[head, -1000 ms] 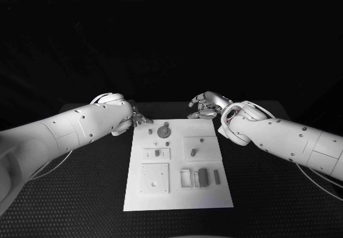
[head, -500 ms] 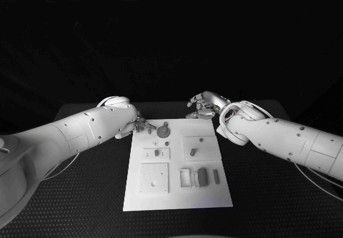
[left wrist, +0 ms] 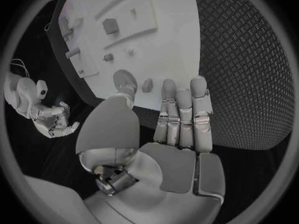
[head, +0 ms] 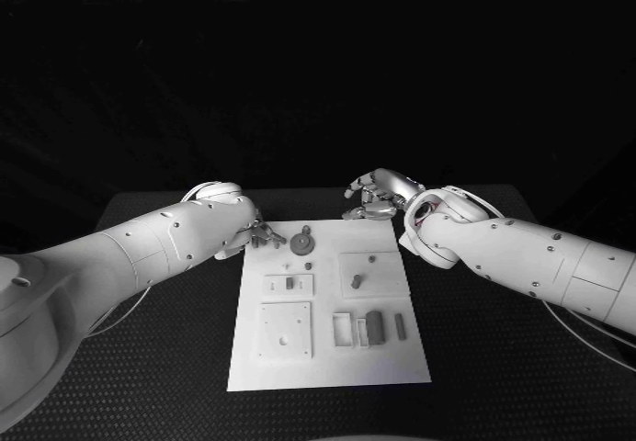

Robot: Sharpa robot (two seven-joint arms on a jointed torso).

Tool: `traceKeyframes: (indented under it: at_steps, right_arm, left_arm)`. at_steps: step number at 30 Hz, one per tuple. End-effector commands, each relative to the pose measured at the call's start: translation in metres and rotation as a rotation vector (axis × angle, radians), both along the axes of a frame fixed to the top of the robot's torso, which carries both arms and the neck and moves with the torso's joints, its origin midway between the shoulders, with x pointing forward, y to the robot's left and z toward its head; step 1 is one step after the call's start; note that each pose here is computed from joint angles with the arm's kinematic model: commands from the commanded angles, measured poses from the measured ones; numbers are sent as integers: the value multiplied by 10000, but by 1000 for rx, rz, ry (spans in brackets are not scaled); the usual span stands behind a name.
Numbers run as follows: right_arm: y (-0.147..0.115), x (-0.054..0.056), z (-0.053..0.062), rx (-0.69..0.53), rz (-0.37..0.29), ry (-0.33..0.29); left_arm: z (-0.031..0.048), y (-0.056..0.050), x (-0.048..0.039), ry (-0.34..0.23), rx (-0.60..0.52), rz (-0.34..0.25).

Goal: Assemble the parts on the task board

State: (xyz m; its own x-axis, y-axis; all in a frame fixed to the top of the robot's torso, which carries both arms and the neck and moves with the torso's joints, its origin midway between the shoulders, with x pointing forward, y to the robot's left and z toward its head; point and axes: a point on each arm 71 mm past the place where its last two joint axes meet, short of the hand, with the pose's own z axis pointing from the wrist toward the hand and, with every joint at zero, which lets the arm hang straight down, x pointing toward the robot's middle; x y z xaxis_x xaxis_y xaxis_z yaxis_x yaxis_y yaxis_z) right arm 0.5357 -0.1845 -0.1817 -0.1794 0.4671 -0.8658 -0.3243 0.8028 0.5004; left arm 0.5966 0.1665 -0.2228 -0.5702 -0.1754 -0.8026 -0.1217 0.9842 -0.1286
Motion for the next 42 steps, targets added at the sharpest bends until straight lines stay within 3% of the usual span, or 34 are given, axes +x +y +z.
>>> traceKeyframes:
  at_steps: [1, 25, 42]
  right_arm:
    - [9, -3, -5, -3, 12, 5]
    - [25, 3, -9, -3, 13, 6]
    - [21, -2, -7, -3, 13, 6]
  left_arm:
    - [-9, -24, -3, 21, -29, -8]
    - [-31, -37, 12, 32, -59, 10]
    - [-122, -46, -1, 44, -59, 15]
